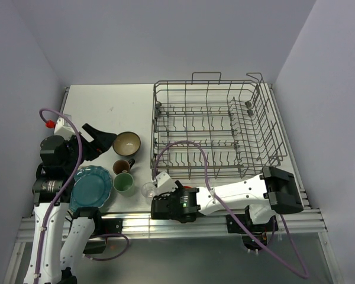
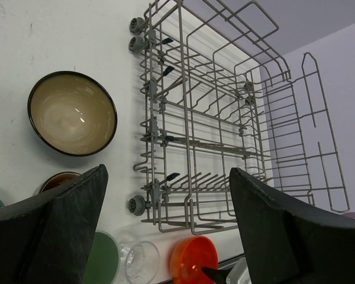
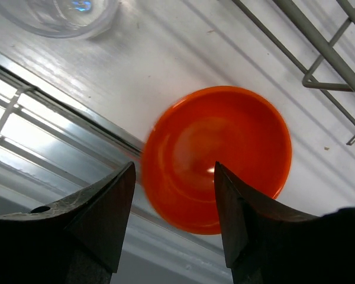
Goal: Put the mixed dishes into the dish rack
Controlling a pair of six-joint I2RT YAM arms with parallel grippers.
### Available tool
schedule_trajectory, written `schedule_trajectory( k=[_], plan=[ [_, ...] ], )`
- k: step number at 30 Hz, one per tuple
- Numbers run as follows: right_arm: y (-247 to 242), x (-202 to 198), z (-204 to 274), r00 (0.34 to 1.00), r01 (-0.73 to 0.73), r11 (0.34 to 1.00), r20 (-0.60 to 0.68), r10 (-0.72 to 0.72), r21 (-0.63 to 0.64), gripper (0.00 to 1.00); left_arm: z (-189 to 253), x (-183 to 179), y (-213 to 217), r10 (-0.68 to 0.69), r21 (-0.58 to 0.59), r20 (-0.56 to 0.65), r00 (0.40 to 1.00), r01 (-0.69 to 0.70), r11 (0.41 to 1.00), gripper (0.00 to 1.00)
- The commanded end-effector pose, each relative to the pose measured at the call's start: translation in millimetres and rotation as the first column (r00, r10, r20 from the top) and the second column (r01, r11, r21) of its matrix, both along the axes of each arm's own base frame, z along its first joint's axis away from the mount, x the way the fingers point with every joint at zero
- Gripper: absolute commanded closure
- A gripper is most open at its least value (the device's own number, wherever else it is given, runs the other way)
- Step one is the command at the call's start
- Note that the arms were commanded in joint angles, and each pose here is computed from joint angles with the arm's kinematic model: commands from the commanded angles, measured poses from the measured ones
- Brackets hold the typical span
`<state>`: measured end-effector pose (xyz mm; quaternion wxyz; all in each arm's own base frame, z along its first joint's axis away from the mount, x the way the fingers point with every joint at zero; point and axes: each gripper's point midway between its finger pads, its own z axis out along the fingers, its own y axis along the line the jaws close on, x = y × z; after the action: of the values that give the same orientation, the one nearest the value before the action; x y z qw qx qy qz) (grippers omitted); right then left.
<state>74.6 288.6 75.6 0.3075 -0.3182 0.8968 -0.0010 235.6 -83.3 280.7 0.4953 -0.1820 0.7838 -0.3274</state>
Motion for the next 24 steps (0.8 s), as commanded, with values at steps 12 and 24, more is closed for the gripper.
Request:
schedule_trajectory(
  k=[12, 24],
  plan=[
    [30, -15, -6, 1.0, -0.023, 0.997, 0.021, 0.021, 0.076, 0.36, 8, -5, -3, -0.029, 0.012, 0.047, 0.998, 0.029, 1.0, 0.09],
    [12, -8, -37, 0.999, 0.028, 0.999, 0.043, -0.028, 0.021, 0.81, 16, -11, -5, -0.042, 0.012, 0.062, 0.997, 0.041, 0.999, 0.09]
  ],
)
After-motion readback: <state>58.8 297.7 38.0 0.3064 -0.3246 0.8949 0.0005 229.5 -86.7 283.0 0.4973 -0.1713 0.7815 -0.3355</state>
